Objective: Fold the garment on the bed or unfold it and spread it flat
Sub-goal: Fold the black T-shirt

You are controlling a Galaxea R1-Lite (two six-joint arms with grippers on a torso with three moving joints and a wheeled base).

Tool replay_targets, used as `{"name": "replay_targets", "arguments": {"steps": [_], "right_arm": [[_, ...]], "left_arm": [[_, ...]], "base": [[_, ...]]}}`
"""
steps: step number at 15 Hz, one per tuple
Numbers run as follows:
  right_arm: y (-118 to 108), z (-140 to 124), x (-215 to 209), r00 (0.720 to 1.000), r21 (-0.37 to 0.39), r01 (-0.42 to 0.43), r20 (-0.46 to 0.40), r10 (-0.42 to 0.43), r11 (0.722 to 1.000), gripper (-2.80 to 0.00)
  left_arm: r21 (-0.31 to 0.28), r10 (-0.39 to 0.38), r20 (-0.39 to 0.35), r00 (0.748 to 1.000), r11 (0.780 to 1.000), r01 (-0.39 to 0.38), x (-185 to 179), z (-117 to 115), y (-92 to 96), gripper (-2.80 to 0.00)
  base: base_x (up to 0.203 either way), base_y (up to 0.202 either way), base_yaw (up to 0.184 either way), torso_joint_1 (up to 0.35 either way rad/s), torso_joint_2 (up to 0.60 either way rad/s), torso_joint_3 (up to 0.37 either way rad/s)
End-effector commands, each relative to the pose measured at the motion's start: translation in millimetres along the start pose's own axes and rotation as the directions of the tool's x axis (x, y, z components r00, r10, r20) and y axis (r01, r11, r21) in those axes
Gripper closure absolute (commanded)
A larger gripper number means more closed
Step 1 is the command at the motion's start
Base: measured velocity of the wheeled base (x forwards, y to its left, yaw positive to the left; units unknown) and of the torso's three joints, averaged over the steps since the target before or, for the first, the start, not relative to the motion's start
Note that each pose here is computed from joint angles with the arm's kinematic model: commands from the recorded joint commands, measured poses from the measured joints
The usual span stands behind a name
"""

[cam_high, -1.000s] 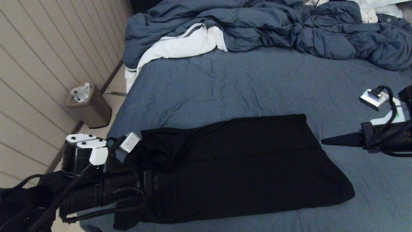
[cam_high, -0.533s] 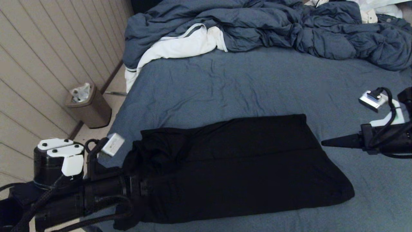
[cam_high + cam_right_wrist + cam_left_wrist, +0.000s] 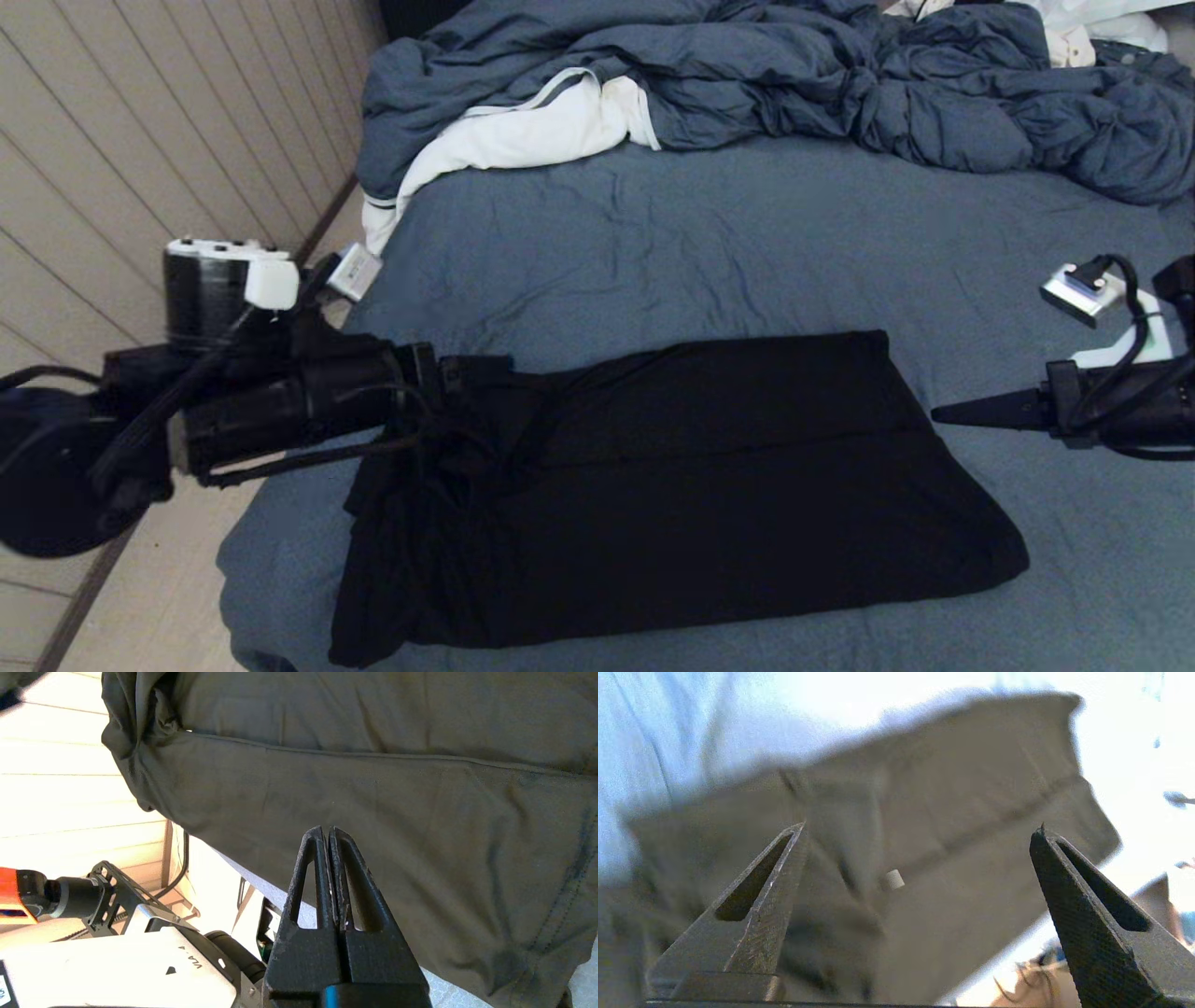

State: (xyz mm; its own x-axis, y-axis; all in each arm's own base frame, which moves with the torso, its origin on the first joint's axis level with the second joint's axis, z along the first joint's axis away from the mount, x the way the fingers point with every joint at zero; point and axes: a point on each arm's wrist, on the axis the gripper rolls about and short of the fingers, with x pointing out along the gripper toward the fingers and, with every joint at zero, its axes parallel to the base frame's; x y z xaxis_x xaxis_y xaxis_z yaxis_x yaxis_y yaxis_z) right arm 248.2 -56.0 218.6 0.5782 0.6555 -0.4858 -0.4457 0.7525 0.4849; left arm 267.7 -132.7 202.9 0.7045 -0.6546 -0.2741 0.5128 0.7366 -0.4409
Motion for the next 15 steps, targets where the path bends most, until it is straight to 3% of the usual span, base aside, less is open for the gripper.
{"name": "replay_targets", "arguments": {"steps": [1, 3, 4, 8, 15], "right_arm": [[-0.4, -2.0, 0.6, 1.0, 0.007, -0.006, -0.005, 0.006, 1.0, 0.0], [-0.9, -2.4, 0.7, 1.0, 0.009, -0.014, -0.003, 0.014, 1.0, 0.0], [-0.9, -2.4, 0.7, 1.0, 0.01, -0.018, -0.003, 0.018, 1.0, 0.0], [-1.8, -3.2, 1.0, 1.0, 0.013, -0.017, -0.005, 0.017, 1.0, 0.0], [-5.1, -3.3, -0.9, 1.0, 0.015, -0.007, 0.001, 0.007, 1.0, 0.0]], "left_arm": [[-0.026, 0.055, -0.049, 0.997, 0.998, -0.056, 43.7, 7.5, 25.3, -2.8], [-0.054, 0.12, -0.078, 0.99, 0.991, -0.124, 60.7, 18.7, 49.9, -2.8], [-0.062, 0.137, -0.082, 0.987, 0.988, -0.142, 65.9, 22.3, 57.2, 0.0], [-0.06, 0.149, -0.071, 0.986, 0.986, -0.154, 77.9, 37.6, 60.7, 0.0], [-0.07, 0.157, -0.136, 0.978, 0.983, -0.167, 104.0, 22.3, 72.1, 0.0]], "base": [[0.0, 0.0, 0.0, 0.0, 0.0, 0.0], [0.0, 0.0, 0.0, 0.0, 0.0, 0.0], [0.0, 0.0, 0.0, 0.0, 0.0, 0.0], [0.0, 0.0, 0.0, 0.0, 0.0, 0.0], [0.0, 0.0, 0.0, 0.0, 0.0, 0.0]]}}
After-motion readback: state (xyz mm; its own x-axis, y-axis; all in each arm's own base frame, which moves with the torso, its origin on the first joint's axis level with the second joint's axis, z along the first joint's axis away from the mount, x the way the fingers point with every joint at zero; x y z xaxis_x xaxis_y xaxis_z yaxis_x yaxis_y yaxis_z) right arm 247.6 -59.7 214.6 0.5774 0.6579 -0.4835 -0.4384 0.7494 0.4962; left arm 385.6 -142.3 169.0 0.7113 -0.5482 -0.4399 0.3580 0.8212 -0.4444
